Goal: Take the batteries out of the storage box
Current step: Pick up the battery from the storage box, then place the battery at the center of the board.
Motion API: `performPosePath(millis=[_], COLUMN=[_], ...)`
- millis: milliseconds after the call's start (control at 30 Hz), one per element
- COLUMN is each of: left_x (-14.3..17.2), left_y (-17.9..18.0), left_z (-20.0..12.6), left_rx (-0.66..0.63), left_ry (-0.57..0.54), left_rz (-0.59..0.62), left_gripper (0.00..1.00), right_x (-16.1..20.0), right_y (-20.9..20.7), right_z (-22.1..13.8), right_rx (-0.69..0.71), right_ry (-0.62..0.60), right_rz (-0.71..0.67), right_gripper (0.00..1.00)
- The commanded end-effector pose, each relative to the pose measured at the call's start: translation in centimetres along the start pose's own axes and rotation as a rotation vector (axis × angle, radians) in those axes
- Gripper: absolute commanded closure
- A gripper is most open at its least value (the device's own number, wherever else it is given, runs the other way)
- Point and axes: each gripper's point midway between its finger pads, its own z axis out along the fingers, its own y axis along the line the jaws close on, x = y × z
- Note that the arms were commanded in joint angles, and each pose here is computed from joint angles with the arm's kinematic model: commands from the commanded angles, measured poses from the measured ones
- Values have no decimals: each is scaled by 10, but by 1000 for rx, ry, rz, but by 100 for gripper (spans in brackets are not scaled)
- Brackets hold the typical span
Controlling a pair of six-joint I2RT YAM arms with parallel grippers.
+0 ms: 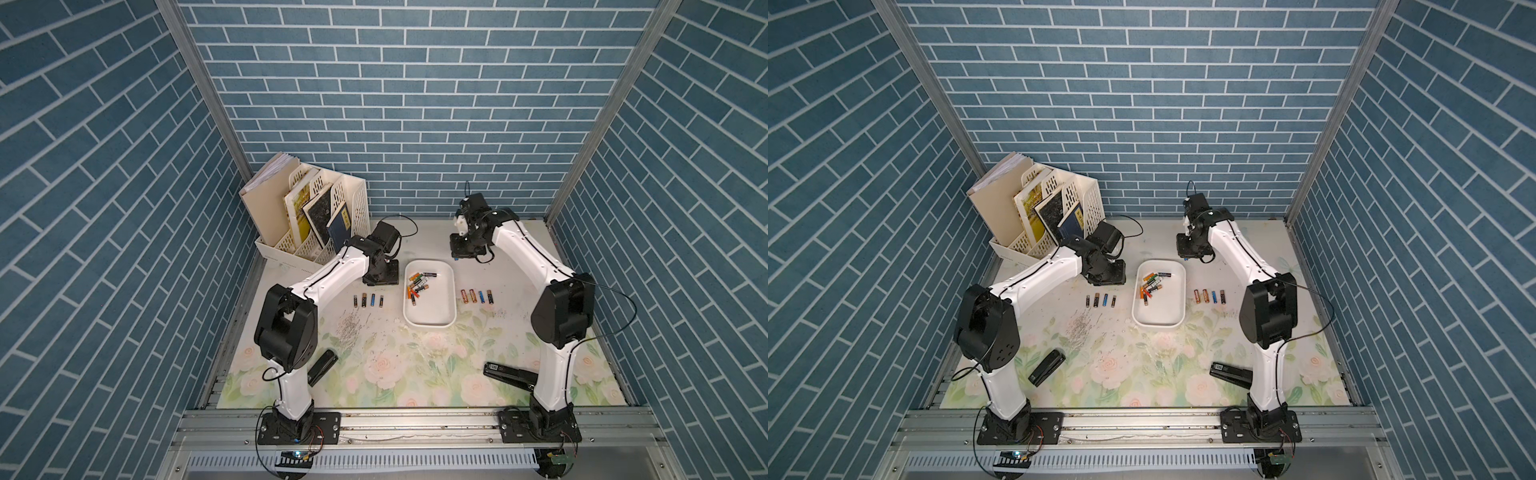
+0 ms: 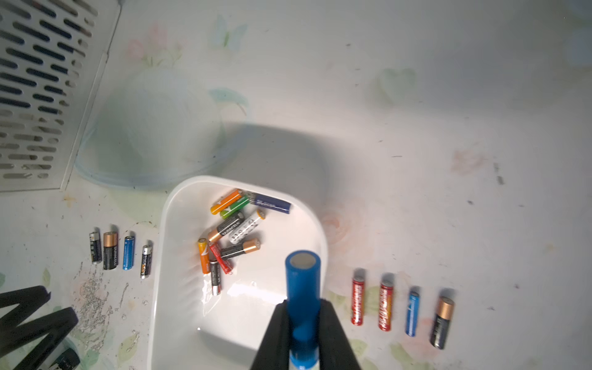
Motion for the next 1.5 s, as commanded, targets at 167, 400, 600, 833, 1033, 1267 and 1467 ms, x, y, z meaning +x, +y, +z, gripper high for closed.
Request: performPosePath(millis=[167, 400, 600, 833, 1033, 1267, 1467], left_x=[0, 1, 2, 5, 8, 10, 11], left_y=[0, -1, 0, 1, 1, 0, 1], left_z=[4, 6, 7, 8, 10, 11, 12], left_rx=[-9, -7, -9, -11, -10, -13, -13], left_ry=[27, 30, 35, 37, 41, 45, 46], left_rz=[25, 26, 25, 21, 18, 15, 12], left_gripper=[48, 48, 48, 48, 49, 49, 49], right_x=[64, 115, 127, 121, 115, 115, 117], right_y=[-93, -147, -163, -162, -159, -156, -155], right_z=[-5, 16, 32, 45, 53, 64, 70], right_rx=[112, 191, 222, 185, 156, 125, 112], right_ry=[126, 221, 268, 274, 274, 294, 311], right_rz=[80, 152, 164, 146, 135, 129, 131], right_gripper=[88, 88, 88, 88, 88, 88, 88])
